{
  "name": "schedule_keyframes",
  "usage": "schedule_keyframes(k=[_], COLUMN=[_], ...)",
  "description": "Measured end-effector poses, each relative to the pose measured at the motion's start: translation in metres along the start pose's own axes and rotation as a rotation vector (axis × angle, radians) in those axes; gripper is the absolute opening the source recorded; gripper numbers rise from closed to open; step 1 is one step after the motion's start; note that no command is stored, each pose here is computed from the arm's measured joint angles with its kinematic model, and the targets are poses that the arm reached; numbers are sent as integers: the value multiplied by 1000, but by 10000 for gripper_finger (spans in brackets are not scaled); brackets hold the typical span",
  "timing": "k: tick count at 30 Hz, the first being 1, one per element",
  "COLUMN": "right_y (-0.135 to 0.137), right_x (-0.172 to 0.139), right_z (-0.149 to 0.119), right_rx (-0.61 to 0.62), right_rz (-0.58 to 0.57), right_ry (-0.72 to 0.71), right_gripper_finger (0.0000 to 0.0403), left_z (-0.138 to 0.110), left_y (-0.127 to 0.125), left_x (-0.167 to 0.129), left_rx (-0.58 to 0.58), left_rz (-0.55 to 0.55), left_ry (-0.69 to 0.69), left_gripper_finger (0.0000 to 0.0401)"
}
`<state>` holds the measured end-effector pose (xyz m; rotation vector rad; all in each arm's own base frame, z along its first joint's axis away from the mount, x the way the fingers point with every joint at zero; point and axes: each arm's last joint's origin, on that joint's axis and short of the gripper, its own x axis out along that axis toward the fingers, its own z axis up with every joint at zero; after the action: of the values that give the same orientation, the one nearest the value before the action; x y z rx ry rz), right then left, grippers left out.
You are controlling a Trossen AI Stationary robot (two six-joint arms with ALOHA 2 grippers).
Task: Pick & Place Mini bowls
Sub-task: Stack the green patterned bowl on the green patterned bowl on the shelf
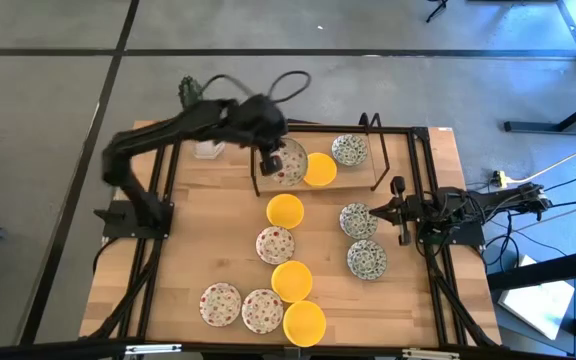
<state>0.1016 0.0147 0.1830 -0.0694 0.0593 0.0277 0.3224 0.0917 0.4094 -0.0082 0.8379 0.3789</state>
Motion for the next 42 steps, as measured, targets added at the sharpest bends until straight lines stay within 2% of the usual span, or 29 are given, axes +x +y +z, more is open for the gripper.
schedule_keyframes(k=[5,9,18,21,29,37,42], right_y=[0,0,0,0,0,0,0], right_x=[0,0,0,0,0,0,0], right_z=[-2,-2,-3,-3,-3,-3,-3], right_rx=[-4,4,-2,-4,-3,-5,-5], right_rz=[1,1,2,1,2,2,2], right_ry=[21,24,27,28,33,35,36], right_gripper_finger=[8,8,8,8,8,8,8], left_z=[2,0,-7,-9,-17,-30,-32], left_y=[24,42,81,88,99,124,126], left_x=[42,66,85,94,115,140,153], left_rx=[73,59,-26,-2,176,139,129], left_rz=[-82,-118,-91,-86,-123,-136,-156], left_ry=[172,246,296,304,346,386,405], left_gripper_finger=[6,7,6,6,6,6,6])
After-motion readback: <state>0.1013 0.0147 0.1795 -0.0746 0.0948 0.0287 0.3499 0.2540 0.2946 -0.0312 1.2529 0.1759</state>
